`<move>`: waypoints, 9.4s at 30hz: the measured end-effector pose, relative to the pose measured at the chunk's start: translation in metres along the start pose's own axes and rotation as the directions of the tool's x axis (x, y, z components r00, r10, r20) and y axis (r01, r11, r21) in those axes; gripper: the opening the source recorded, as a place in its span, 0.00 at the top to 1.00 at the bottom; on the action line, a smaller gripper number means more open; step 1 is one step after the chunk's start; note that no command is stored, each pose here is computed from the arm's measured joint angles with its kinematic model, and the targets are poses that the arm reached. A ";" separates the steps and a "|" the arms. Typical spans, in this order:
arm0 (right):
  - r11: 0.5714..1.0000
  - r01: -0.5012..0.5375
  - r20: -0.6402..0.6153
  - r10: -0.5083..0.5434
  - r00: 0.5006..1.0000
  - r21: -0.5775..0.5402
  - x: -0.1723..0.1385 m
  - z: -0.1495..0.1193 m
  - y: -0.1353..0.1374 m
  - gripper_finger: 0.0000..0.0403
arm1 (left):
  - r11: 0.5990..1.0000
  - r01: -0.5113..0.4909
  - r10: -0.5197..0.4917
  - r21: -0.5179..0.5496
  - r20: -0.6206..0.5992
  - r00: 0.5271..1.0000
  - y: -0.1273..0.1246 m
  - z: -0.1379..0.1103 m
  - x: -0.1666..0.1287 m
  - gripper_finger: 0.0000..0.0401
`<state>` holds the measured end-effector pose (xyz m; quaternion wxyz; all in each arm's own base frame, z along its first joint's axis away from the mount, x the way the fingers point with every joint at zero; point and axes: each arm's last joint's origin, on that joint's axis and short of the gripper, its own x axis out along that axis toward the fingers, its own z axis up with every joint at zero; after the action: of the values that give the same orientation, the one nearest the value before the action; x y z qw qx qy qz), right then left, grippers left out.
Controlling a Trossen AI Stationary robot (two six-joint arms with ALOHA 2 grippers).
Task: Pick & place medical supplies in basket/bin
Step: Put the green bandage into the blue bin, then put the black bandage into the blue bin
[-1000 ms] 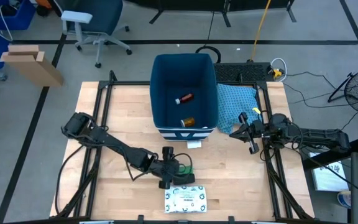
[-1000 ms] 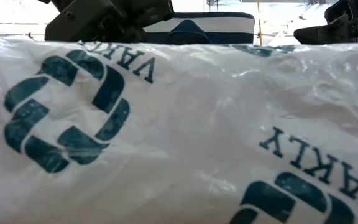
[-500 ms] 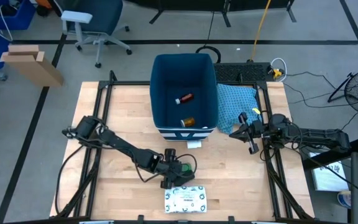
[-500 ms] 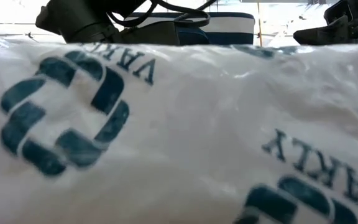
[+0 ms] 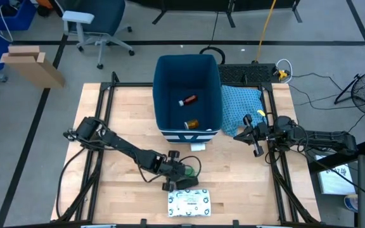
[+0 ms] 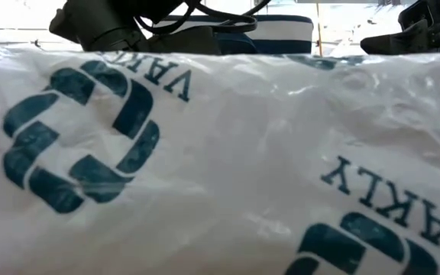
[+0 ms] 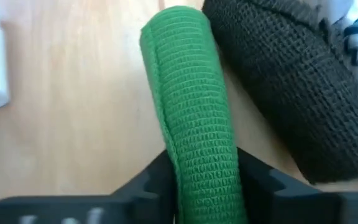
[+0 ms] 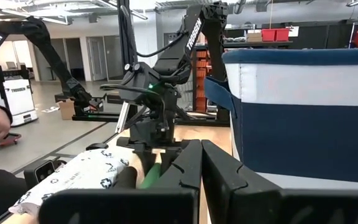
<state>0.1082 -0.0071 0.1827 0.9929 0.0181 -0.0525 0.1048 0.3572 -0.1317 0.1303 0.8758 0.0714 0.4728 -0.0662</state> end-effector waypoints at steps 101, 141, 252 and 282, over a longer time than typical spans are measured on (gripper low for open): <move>1.000 0.003 -0.046 -0.002 0.999 0.018 0.002 -0.005 -0.001 1.00 | 0.960 -0.234 0.239 -0.153 0.013 0.971 0.242 0.064 -0.058 0.77; 0.997 -0.002 -0.069 -0.004 0.998 -0.082 0.002 -0.007 -0.001 1.00 | 0.958 -0.081 0.250 -0.275 0.661 0.708 0.083 -0.096 -0.241 0.97; 0.997 -0.001 -0.735 -0.058 0.676 -0.080 0.246 -0.107 0.102 0.74 | 0.930 0.031 0.265 -0.366 0.727 0.633 0.073 -0.174 -0.155 0.98; 0.994 -0.099 -0.107 0.093 0.990 -0.052 0.078 0.038 0.079 0.74 | 0.928 0.032 0.264 -0.372 0.713 0.650 0.072 -0.175 -0.153 0.98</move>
<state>0.1634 0.0844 0.2311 0.9883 -0.0185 -0.0040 0.1515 0.1440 -0.0203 0.1680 0.9924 -0.0893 0.0661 0.0530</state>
